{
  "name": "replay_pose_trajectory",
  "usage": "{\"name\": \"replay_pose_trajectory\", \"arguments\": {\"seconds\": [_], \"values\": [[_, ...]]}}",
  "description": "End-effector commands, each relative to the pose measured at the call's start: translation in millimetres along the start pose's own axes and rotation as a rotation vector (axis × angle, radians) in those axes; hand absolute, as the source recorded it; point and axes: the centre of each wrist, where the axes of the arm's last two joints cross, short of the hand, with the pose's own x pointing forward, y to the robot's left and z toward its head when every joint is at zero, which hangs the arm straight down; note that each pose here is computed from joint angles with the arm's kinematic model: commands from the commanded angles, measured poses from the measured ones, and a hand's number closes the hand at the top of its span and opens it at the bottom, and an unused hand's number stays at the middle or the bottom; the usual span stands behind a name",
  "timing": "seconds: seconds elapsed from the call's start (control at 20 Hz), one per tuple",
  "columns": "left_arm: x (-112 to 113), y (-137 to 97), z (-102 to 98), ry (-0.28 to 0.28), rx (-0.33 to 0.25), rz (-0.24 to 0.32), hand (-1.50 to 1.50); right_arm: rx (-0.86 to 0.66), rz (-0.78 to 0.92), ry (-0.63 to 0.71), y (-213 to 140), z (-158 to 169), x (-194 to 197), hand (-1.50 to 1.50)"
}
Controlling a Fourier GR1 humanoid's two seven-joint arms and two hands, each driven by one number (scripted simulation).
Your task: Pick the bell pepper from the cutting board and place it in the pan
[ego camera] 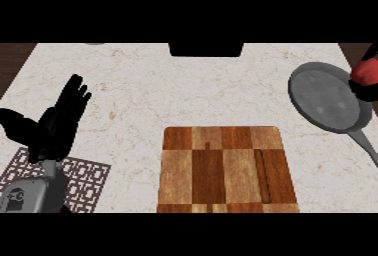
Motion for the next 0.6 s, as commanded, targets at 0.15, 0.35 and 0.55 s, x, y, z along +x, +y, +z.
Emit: {"name": "replay_pose_trajectory", "arguments": {"seconds": [0.15, 0.35, 0.55], "values": [[-2, -13, 10, -0.021, -0.015, 0.009, 0.0, 0.047, -0.042, -0.03, 39, -12, -50, 1.5], [19, -2, -7, -0.011, -0.021, -0.011, 0.0, 0.087, -0.059, -0.064, 66, -6, -61, 1.5], [-10, -13, 0, -0.016, -0.038, 0.0, 0.0, 0.111, 0.014, -0.024, 73, -12, -60, 1.5]]}}
